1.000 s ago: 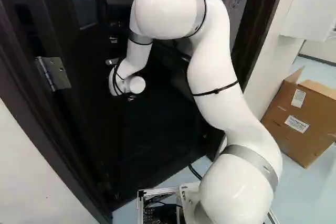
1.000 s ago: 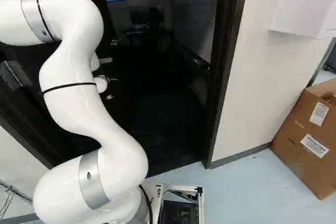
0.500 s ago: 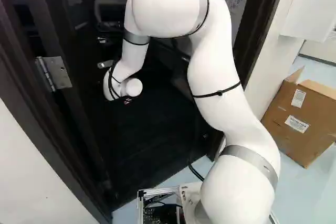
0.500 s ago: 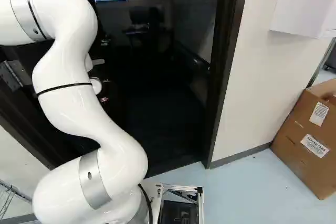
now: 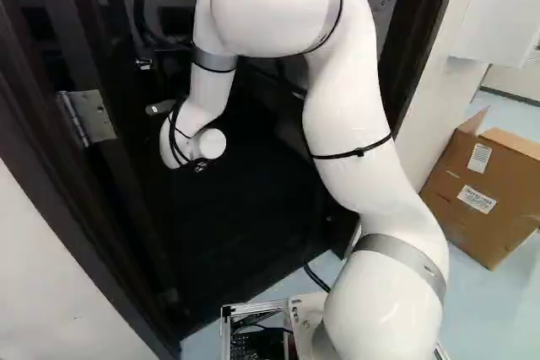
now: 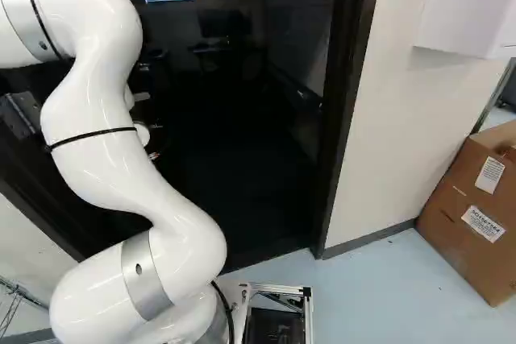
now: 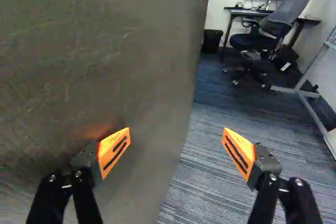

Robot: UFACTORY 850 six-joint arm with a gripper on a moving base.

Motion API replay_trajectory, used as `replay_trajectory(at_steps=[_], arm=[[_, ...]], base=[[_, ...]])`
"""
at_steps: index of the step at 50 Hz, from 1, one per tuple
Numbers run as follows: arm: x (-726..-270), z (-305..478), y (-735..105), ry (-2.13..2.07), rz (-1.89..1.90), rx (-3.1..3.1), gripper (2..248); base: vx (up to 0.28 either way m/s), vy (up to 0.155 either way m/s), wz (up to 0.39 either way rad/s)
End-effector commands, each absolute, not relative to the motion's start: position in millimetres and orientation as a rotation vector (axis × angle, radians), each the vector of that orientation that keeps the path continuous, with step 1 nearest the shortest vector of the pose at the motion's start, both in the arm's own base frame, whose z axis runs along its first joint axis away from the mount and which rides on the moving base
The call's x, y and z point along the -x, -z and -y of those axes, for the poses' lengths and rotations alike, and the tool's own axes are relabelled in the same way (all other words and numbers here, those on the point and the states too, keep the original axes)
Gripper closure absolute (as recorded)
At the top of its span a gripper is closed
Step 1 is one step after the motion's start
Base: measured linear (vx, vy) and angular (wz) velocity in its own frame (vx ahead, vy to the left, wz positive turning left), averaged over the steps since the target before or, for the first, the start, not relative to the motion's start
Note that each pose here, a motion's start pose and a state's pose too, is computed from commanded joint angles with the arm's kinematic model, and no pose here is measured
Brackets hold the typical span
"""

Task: Open the door and move inside

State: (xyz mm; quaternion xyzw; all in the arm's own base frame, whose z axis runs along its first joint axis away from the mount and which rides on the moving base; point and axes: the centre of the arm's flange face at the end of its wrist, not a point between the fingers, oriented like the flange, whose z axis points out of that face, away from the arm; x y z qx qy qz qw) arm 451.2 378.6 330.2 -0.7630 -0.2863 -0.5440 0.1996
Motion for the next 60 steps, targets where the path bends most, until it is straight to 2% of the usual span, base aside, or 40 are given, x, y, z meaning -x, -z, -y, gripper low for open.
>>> replay_trajectory(at_steps=[60], arm=[[-438.6, -379.7, -331.5, 1.506, 0.823, 2.126, 3]], base=[[0.0, 0.0, 0.0]])
